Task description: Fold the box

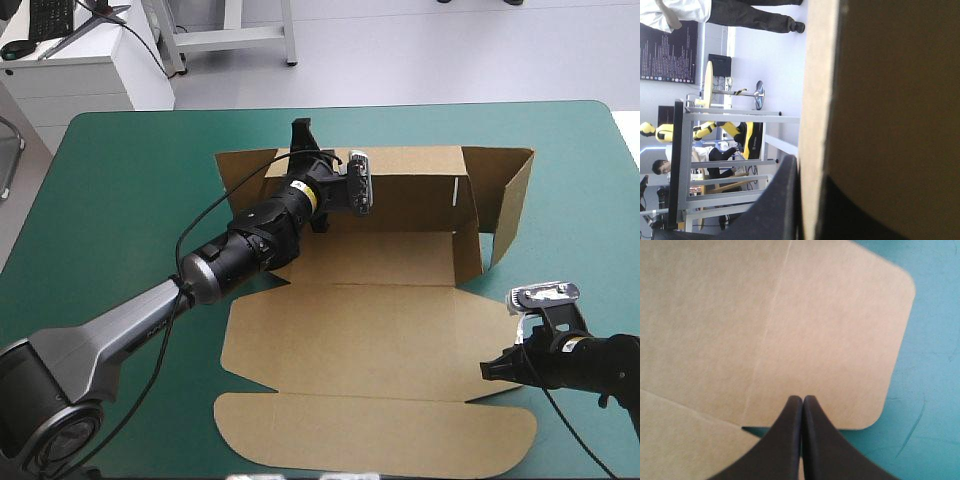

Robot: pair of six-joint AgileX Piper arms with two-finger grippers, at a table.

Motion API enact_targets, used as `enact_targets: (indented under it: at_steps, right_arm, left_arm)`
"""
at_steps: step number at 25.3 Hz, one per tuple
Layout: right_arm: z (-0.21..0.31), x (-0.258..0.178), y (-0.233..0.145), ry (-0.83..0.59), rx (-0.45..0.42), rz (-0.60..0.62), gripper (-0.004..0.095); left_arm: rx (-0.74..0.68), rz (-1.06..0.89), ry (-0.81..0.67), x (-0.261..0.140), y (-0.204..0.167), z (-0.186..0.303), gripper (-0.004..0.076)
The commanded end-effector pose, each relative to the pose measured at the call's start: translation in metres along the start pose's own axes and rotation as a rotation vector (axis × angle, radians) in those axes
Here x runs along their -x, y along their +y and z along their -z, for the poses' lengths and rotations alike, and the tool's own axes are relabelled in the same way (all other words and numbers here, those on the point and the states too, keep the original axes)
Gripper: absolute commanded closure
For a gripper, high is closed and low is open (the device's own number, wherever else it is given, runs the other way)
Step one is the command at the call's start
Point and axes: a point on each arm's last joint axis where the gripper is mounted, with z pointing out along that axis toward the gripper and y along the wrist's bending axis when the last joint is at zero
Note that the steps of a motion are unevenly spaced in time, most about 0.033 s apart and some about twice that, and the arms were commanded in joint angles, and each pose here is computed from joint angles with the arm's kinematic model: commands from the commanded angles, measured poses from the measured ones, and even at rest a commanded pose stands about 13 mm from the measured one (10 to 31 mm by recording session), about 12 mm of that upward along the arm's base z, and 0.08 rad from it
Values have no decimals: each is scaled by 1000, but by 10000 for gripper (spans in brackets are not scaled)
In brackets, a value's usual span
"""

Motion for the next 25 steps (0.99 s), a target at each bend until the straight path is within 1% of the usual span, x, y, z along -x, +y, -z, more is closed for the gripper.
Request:
enact_targets:
  at_steps: [1,5,8,12,16,20,25]
  right_arm:
    - [7,7,2,-58,0,2,928]
    - [7,8,2,-60,0,-5,927]
    - [7,8,2,-60,0,-5,928]
    - [8,8,2,-65,-2,-5,928]
    - [9,11,1,-87,-9,-6,926]
    - [22,23,2,-144,-19,5,927]
    - [47,42,6,-229,-34,36,926]
  left_arm:
    - [92,40,-65,9,26,19,734]
    - [84,1,-38,8,19,10,734]
    - [86,-97,13,5,7,-6,734]
    - [96,-89,17,5,3,-12,734]
    - [147,-103,35,6,1,-16,734]
    - [184,-149,36,10,-6,-19,734]
    - [159,-161,37,10,-17,-21,734]
